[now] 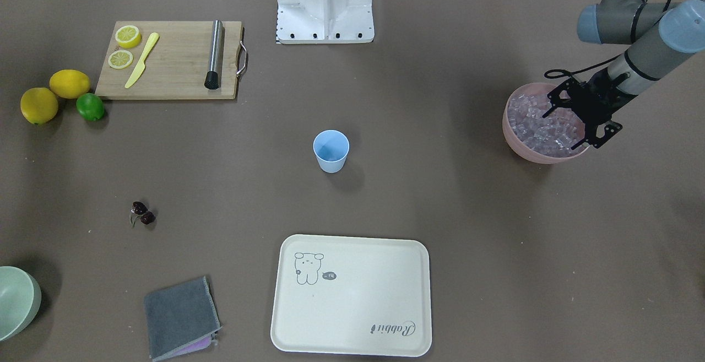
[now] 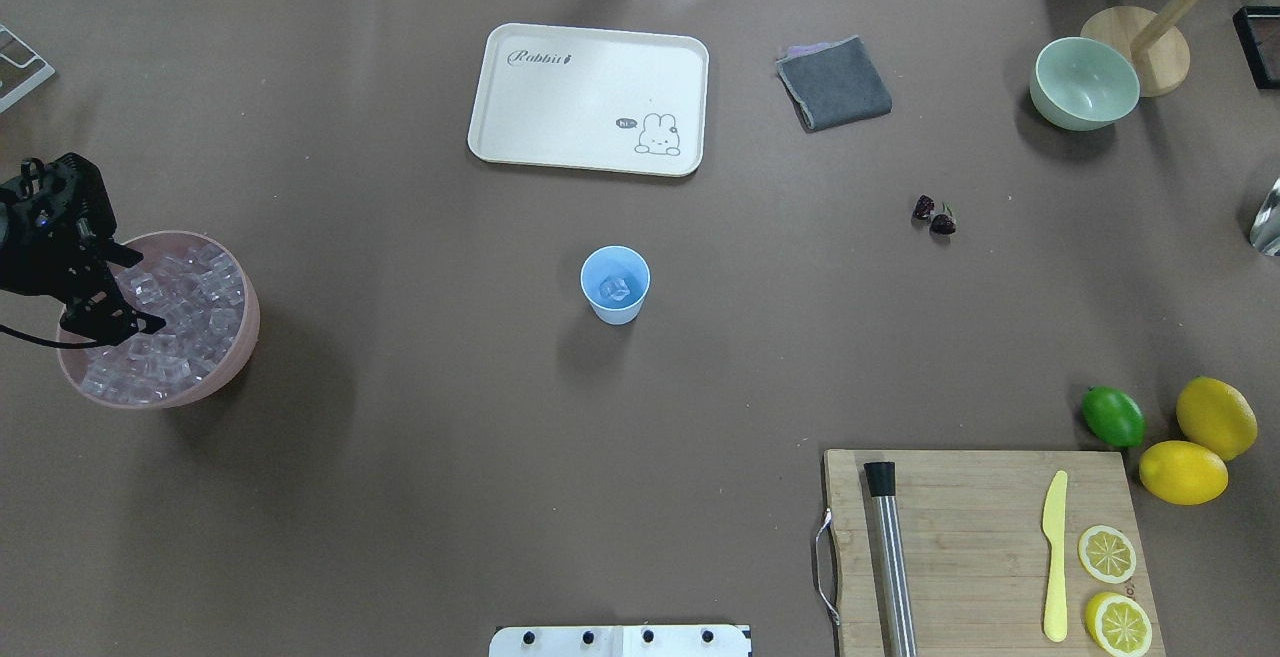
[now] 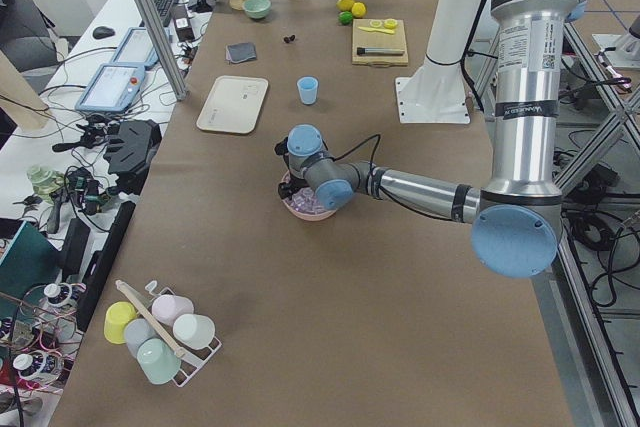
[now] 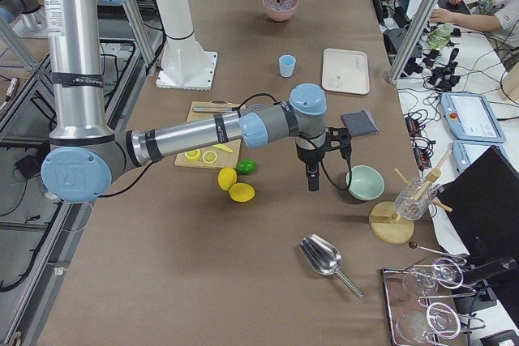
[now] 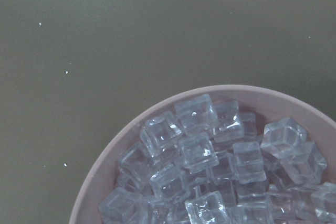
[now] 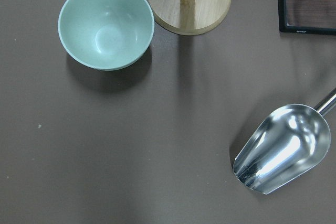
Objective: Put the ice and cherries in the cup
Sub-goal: 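Lower the left gripper into the pink bowl and grasp another ice cube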
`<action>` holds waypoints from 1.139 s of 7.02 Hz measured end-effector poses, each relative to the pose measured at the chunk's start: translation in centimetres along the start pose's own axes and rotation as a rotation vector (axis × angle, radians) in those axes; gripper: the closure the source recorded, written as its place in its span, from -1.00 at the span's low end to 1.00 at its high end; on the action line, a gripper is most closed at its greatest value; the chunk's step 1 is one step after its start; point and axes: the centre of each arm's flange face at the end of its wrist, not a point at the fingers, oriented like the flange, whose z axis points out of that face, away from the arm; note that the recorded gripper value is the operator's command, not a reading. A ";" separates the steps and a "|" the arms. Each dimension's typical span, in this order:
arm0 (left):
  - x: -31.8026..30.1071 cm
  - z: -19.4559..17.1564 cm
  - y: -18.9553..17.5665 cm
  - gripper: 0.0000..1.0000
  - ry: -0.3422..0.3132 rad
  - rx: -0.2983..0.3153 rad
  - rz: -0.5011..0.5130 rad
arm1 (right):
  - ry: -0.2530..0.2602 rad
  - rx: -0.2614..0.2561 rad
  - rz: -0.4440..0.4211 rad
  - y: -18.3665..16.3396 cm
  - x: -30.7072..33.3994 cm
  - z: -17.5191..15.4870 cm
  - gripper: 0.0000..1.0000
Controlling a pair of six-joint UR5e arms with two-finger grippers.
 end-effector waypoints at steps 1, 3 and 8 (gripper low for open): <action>-0.1 0.2 0.2 0.08 0.001 -0.005 -0.004 | 0.000 0.000 0.000 0.0 0.0 0.0 -1.00; 0.0 0.3 0.2 1.00 0.004 -0.006 -0.006 | 0.001 -0.001 0.000 0.1 0.1 0.0 -1.00; 1.7 -1.4 -1.6 1.00 0.020 0.033 -0.077 | 0.003 -0.006 0.003 0.0 0.2 0.3 -1.00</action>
